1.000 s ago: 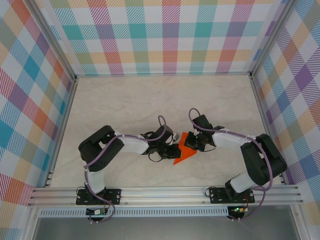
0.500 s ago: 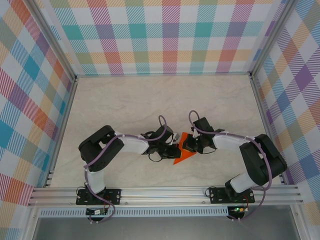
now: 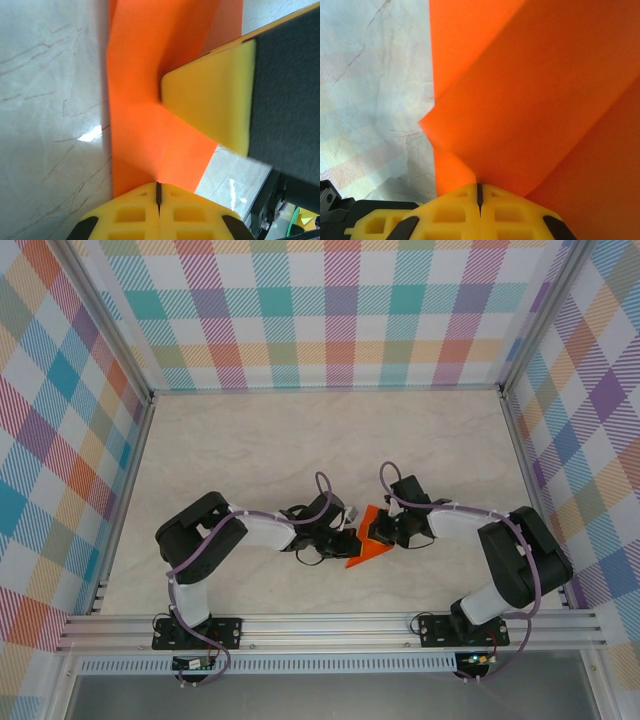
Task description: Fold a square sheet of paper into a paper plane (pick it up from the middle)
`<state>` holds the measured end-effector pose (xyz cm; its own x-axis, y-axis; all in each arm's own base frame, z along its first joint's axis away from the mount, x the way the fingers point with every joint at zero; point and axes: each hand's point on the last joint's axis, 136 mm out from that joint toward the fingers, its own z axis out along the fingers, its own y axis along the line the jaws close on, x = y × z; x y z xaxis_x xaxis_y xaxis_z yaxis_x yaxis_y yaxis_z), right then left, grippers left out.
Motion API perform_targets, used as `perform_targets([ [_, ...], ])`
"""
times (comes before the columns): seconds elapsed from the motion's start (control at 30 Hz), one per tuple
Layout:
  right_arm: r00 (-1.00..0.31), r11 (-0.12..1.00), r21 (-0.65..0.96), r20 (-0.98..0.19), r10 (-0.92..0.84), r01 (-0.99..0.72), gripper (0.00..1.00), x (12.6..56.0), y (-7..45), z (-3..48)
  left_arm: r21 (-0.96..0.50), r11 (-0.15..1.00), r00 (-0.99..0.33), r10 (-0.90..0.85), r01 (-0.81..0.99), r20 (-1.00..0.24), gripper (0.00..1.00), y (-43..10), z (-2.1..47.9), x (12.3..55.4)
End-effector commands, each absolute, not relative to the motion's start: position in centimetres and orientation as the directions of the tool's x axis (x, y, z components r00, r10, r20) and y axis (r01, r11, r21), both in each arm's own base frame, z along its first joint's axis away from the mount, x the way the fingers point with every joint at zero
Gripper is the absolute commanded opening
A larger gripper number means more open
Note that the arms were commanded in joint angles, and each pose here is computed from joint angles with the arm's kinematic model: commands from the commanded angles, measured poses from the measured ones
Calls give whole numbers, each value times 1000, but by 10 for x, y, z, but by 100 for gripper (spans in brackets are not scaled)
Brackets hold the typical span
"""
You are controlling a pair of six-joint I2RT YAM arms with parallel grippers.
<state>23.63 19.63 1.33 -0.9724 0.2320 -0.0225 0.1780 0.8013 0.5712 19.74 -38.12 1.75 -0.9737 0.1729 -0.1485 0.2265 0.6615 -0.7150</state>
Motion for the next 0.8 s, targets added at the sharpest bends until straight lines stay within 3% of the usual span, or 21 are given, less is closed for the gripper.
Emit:
perform_targets([
  [0.0, -960, 842, 498, -64, 272, 206, 3, 240, 165, 2, -569, 810, -984, 178, 142, 7, 0, -330, -35, 163],
  [0.27, -943, 824, 523, -107, 315, 216, 3, 255, 147, 16, -578, 803, -984, 178, 146, -1, 0, -334, -32, 165],
  [0.5, -943, 746, 659, -179, 280, 97, 4, 256, 177, 60, -597, 786, -982, 190, 161, -14, 0, -343, -26, 169],
  [0.77, -974, 746, 665, -144, 173, 35, 4, 249, 212, 48, -588, 793, -982, 190, 161, -14, 0, -344, -25, 171],
])
